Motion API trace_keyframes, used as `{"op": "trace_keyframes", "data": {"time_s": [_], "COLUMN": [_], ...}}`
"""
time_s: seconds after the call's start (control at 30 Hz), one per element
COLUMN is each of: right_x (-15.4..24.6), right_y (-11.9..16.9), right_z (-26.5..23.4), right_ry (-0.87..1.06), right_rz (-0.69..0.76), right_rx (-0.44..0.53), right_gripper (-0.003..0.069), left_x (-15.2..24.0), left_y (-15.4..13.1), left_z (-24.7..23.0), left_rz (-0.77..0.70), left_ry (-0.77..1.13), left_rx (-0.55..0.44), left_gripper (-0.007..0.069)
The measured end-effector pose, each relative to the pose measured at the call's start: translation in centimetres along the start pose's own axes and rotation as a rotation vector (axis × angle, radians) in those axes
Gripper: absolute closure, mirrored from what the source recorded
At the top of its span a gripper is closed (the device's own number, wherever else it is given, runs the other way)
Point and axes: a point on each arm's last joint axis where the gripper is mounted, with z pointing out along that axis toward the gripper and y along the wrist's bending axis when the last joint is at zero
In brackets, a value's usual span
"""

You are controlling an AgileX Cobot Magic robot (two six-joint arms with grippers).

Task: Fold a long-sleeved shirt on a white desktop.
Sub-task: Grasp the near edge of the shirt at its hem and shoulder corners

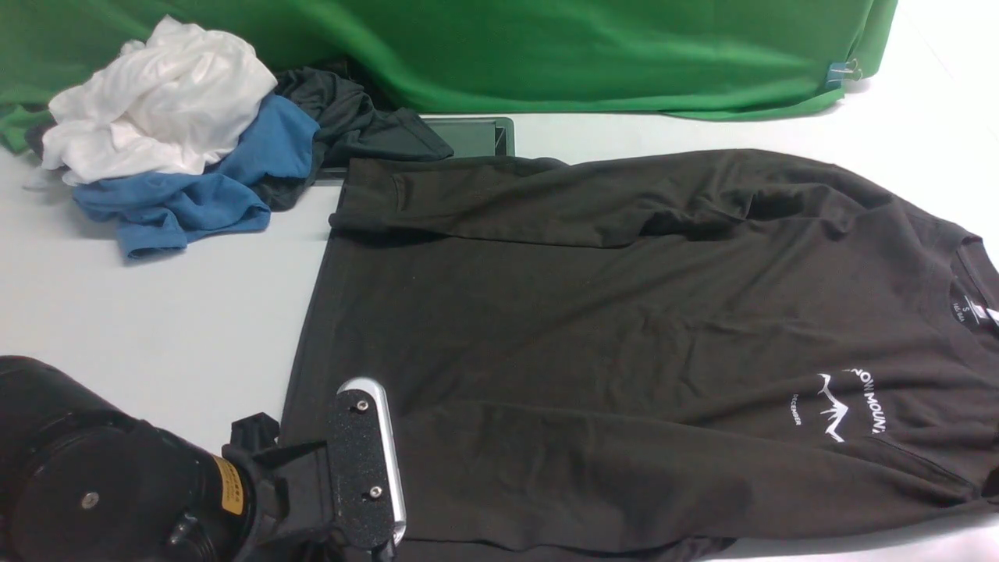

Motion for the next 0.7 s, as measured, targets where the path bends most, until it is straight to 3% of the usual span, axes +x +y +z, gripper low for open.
{"op": "trace_keyframes", "data": {"time_s": [0.23, 0.47, 0.7], "right_x": [-1.1, -1.8, -0.7], "right_y": [0.1, 0.1, 0.1], "right_z": [3.2, 5.3, 3.7], "right_ry": [0.023, 0.049, 0.157], "right_rz": [0.037, -0.026, -0.108], "right_rx": [0.021, 0.034, 0.043], "right_gripper": [0.0202, 0.044, 0.0573], "left_x": [0.0, 0.1, 0.1], "left_y": [-0.1, -0.1, -0.3], "left_z": [0.0, 0.0, -1.2], "left_rz": [-0.015, -0.021, -0.021], "left_ry": [0.003, 0.009, 0.024], "left_rx": [0.006, 0.012, 0.035], "left_gripper": [0.0599, 0.0599, 0.0599]}}
